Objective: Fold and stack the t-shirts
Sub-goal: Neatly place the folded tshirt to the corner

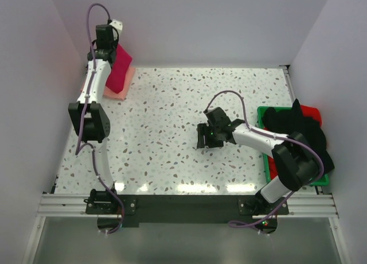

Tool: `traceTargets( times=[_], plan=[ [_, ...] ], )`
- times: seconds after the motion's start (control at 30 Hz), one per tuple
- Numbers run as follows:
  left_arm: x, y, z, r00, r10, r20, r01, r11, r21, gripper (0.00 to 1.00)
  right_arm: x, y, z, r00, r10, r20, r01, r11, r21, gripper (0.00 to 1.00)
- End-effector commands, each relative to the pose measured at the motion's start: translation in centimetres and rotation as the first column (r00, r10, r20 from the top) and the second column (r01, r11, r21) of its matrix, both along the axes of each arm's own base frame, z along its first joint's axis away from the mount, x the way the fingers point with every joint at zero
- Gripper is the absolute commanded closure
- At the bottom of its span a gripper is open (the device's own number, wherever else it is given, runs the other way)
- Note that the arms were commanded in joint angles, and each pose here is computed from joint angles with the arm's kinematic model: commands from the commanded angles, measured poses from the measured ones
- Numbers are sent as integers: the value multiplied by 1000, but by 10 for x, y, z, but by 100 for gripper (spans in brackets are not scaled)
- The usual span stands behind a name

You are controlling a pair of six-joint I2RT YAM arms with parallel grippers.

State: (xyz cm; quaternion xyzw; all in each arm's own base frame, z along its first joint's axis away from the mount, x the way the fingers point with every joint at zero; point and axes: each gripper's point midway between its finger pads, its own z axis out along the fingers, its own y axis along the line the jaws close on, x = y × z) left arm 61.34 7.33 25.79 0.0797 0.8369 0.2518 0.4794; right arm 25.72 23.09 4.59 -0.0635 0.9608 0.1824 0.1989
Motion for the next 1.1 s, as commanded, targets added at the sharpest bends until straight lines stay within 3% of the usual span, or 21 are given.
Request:
traceTargets(
  times=[0.0, 0.33, 0.67, 1.07],
  plan=[
    [14, 16, 8, 998, 5, 65, -5, 1000, -8, 100, 12, 9, 7, 999, 14, 38, -15, 1000, 6, 38],
    [5, -4, 46, 991, -39, 126, 47, 997, -61, 100, 13, 12, 7, 999, 17, 44, -18, 1000, 5, 38],
    [-6, -38, 62, 988, -72, 137, 80, 995, -54, 100, 10, 7, 9, 998, 14, 63, -14, 1000, -5, 38],
    [-11, -47, 65, 987, -80, 140, 90, 993, -73, 100, 8, 7, 8, 998, 15, 63, -15, 1000, -5, 38]
  ],
)
